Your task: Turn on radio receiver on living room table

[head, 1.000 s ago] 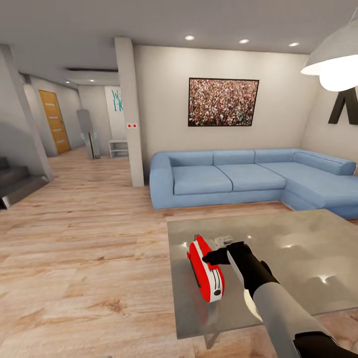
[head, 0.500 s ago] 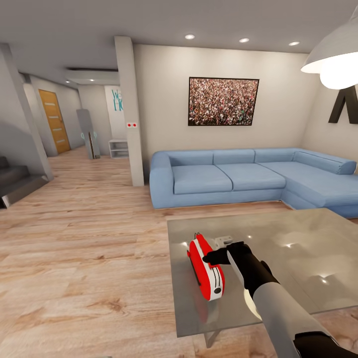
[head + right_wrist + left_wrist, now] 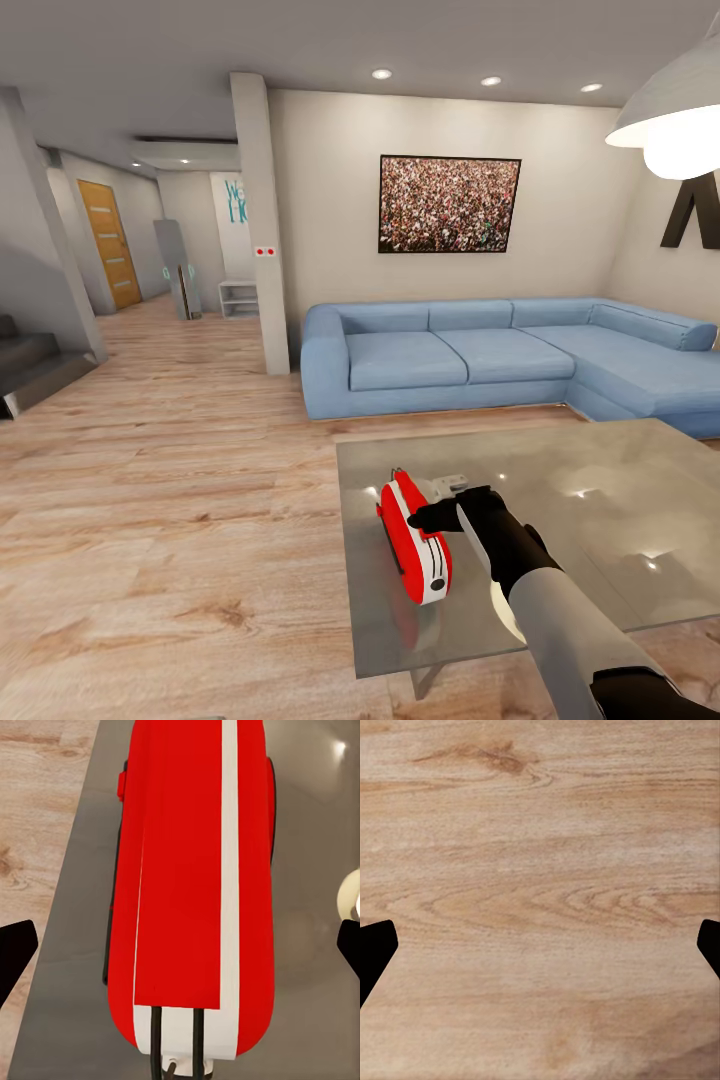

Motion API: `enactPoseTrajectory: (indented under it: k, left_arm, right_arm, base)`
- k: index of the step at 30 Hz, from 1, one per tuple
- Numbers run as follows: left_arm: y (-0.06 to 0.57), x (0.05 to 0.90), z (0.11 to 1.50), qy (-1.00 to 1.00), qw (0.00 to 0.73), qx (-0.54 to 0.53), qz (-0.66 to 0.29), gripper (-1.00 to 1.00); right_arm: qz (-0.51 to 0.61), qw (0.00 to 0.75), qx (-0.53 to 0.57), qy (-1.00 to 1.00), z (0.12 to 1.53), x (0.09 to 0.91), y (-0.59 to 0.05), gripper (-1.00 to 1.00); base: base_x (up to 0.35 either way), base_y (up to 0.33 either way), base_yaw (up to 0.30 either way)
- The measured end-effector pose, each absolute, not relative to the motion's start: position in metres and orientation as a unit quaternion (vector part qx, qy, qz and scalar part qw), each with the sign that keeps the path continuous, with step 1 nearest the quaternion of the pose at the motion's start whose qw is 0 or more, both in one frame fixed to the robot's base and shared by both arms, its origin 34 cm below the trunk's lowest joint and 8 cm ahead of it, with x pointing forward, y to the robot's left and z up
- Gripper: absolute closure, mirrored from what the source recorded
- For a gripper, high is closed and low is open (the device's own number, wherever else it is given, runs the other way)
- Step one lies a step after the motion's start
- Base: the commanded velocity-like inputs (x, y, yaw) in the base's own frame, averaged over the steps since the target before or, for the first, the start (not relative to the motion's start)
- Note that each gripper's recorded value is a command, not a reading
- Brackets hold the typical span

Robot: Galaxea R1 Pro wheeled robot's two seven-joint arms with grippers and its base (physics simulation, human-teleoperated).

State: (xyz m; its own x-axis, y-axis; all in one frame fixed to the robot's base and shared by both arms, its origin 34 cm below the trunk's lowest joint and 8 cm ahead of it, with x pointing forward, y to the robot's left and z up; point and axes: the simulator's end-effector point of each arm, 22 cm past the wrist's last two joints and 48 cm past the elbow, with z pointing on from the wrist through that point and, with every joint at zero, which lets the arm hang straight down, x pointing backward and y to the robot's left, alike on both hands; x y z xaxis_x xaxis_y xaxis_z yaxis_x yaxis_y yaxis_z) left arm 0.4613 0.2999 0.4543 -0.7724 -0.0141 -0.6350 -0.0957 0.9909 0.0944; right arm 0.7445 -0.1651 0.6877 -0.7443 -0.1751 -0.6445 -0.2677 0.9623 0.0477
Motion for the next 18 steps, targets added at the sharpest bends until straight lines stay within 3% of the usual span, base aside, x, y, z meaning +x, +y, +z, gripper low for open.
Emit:
enactPoseTrajectory:
  k: [18]
  left_arm:
    - [0.299, 0.46, 0.444, 0.939, 0.336, -0.029, 0.06, -1.0]
  right_arm:
    - [0.067, 0.339, -0.119, 0.931, 0.678, 0.744, -0.166, -1.0]
  base:
    - [0.0, 0.0, 0.0]
